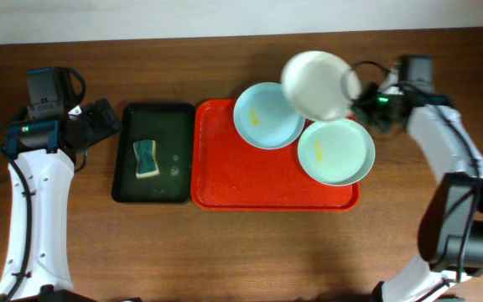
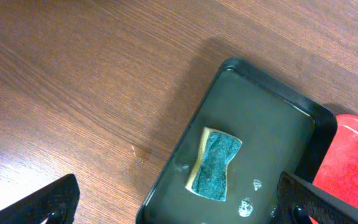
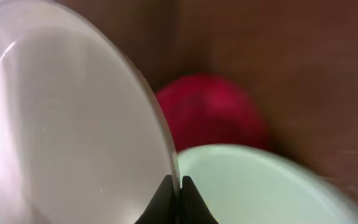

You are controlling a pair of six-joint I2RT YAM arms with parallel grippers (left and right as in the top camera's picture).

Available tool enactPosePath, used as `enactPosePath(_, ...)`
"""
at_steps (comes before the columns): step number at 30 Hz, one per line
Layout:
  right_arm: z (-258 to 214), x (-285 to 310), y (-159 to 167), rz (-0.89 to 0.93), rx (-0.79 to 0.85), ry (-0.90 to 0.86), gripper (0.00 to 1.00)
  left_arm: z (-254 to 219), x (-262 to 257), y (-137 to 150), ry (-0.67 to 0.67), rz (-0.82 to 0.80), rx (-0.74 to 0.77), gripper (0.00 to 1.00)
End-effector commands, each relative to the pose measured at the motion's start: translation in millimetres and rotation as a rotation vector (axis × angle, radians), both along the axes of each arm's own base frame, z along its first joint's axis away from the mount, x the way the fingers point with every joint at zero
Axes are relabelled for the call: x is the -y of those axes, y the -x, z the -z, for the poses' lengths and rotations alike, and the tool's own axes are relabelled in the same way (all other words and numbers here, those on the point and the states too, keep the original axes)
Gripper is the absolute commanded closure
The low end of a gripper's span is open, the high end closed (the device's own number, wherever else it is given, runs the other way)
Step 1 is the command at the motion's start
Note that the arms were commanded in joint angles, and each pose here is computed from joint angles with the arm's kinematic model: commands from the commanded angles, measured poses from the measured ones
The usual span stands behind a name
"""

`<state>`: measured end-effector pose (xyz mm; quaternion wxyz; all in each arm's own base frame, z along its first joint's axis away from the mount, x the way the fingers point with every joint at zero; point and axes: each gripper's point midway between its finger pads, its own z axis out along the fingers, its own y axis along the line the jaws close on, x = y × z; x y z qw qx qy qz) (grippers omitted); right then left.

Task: Clean dirty plates on tray and stack at the side
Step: 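Carry the white plate with the right gripper to the table's right side, then reach the right gripper to the pale-green plate's rim on the red tray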

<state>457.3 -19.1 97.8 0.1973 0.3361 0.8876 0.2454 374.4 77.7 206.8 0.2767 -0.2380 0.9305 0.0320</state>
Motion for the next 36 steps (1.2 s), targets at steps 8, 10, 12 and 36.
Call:
enactPosePath(8,1.5,128.7,59.3,0.247,-0.084,-0.093,0.96,-7.9,-3.0,-2.1,-0.003,-0.019,0.023,0.01)
enactPosePath(10,8.6,150.0,77.0,0.295,-0.134,-0.053,0.96,-7.9,-3.0,-2.1,-0.003,-0.019,0.023,0.01)
enactPosePath(12,16.6,169.1,95.8,0.358,-0.202,-0.002,0.96,-7.9,-3.0,-2.1,-0.003,-0.019,0.023,0.01)
enactPosePath(36,42.8,179.7,120.7,0.276,-0.382,0.351,0.63,-7.9,-3.0,-2.1,-0.003,-0.019,0.023,0.01)
